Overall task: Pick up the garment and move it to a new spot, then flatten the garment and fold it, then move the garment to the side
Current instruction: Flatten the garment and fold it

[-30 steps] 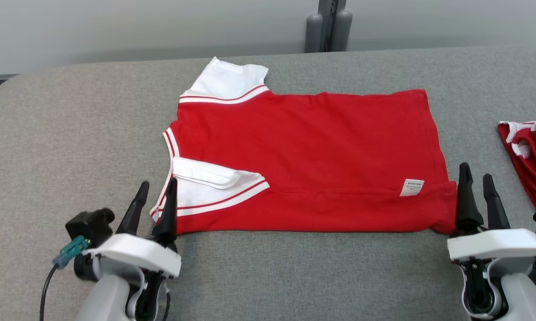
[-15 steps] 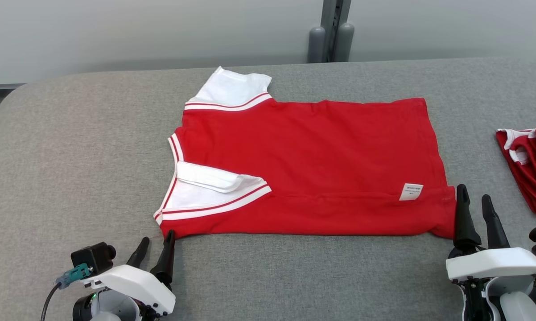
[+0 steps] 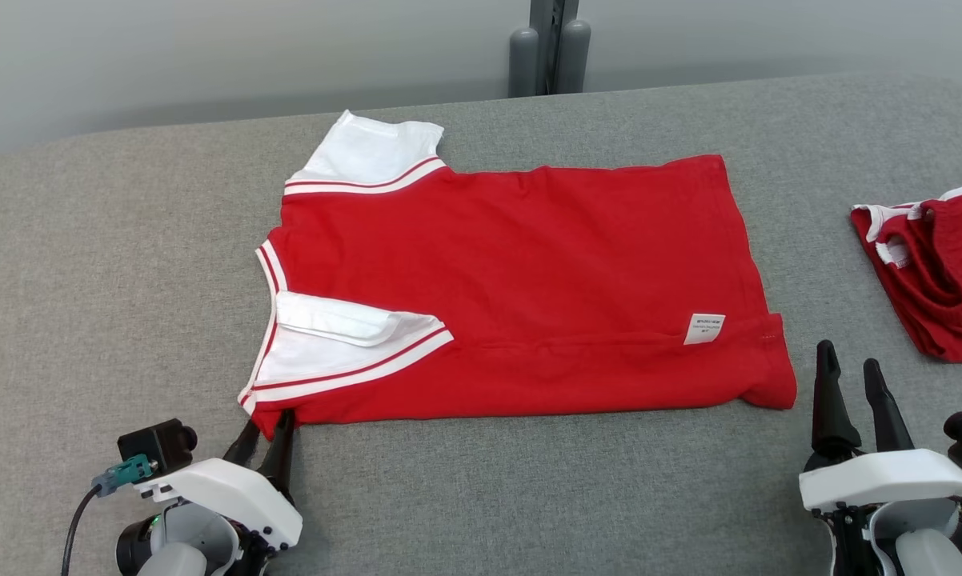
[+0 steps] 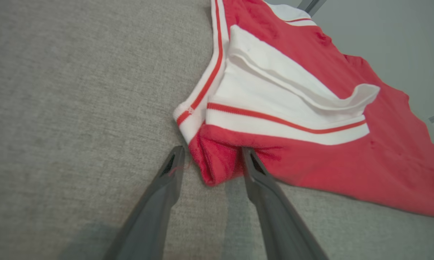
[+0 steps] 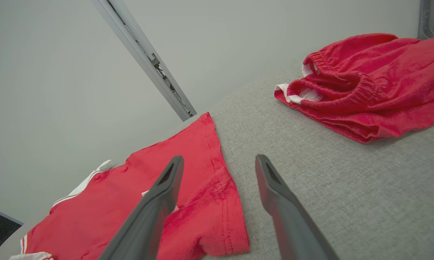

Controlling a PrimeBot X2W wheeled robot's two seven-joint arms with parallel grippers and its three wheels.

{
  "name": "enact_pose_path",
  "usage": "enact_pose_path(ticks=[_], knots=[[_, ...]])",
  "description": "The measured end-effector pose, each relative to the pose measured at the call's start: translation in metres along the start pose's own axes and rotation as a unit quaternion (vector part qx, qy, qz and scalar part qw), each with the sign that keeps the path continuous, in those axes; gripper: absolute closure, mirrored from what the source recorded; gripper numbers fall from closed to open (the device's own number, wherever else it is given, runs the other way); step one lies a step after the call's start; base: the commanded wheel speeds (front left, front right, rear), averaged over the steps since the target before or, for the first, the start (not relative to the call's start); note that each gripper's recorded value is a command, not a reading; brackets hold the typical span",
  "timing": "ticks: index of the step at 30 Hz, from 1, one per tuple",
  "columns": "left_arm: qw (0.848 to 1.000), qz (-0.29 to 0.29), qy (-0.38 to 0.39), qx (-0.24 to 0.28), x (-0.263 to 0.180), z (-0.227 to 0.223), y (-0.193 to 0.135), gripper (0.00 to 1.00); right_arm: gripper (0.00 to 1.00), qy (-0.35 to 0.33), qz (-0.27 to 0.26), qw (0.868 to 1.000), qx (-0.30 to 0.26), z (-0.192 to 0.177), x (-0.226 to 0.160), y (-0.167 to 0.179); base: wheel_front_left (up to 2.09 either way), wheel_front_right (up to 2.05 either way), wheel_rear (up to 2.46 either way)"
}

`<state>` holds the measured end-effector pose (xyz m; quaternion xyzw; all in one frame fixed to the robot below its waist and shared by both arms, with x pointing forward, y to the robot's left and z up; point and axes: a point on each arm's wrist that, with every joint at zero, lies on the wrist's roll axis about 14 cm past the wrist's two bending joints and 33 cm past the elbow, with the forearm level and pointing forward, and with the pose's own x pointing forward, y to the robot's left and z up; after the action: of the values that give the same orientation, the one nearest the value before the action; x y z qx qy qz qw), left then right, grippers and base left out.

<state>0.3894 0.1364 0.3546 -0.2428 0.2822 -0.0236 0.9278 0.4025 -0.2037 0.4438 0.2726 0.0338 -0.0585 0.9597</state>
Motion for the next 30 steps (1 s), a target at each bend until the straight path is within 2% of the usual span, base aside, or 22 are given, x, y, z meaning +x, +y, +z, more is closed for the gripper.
enact_pose_path(ticks=[1,5,9,20,21,22,23,24,25,26,27,28,30], knots=[[1.0,-0.003,0.0,0.001,0.001,0.0,-0.002,1.0,0.0,0.007,-0.006,1.0,-0.007,-0.003,-0.001,-0.005,0.0,0.0,0.0],[1.0,-0.011,-0.006,0.009,0.001,0.001,-0.007,1.0,0.0,0.057,-0.032,0.998,-0.026,-0.026,-0.007,-0.023,0.0,0.0,0.0],[1.0,-0.014,-0.024,0.011,-0.001,0.009,-0.008,1.0,0.0,0.094,-0.037,0.994,-0.035,-0.043,-0.007,-0.026,0.0,0.0,0.0],[0.996,-0.023,-0.078,0.019,-0.016,0.038,-0.012,1.0,0.0,0.184,-0.017,0.982,-0.044,-0.083,0.004,-0.008,0.0,0.0,0.0],[0.996,-0.024,-0.082,0.02,-0.018,0.04,-0.012,1.0,0.05,0.189,-0.016,0.981,-0.046,-0.085,0.005,-0.008,0.0,0.0,0.0],[0.996,-0.024,-0.084,0.02,-0.019,0.041,-0.013,1.0,0.4,0.193,-0.014,0.98,-0.05,-0.086,0.005,-0.007,0.0,0.0,0.0],[0.996,-0.025,-0.087,0.021,-0.02,0.042,-0.014,1.0,0.55,0.197,-0.011,0.979,-0.054,-0.088,0.005,-0.005,0.0,0.0,0.0],[0.995,-0.027,-0.09,0.023,-0.021,0.044,-0.015,1.0,0.62,0.199,-0.009,0.978,-0.056,-0.088,0.005,-0.004,0.0,0.0,0.0],[0.995,-0.03,-0.093,0.026,-0.022,0.046,-0.016,1.0,0.62,0.201,-0.008,0.978,-0.056,-0.089,0.005,-0.003,0.0,0.0,0.0],[0.994,-0.032,-0.096,0.029,-0.023,0.047,-0.017,1.0,0.71,0.202,-0.006,0.978,-0.055,-0.089,0.004,-0.002,0.0,0.0,0.0],[0.994,-0.032,-0.098,0.029,-0.024,0.048,-0.018,1.0,0.91,0.201,-0.004,0.978,-0.054,-0.088,0.005,0.0,0.0,0.0,0.0],[0.994,-0.034,-0.099,0.03,-0.026,0.048,-0.019,1.0,1.0,0.199,-0.003,0.979,-0.054,-0.087,0.005,0.001,0.0,0.0,0.0],[0.994,-0.039,-0.101,0.033,-0.028,0.048,-0.022,1.0,1.0,0.191,-0.001,0.98,-0.051,-0.084,0.005,0.003,0.0,0.0,0.0]])
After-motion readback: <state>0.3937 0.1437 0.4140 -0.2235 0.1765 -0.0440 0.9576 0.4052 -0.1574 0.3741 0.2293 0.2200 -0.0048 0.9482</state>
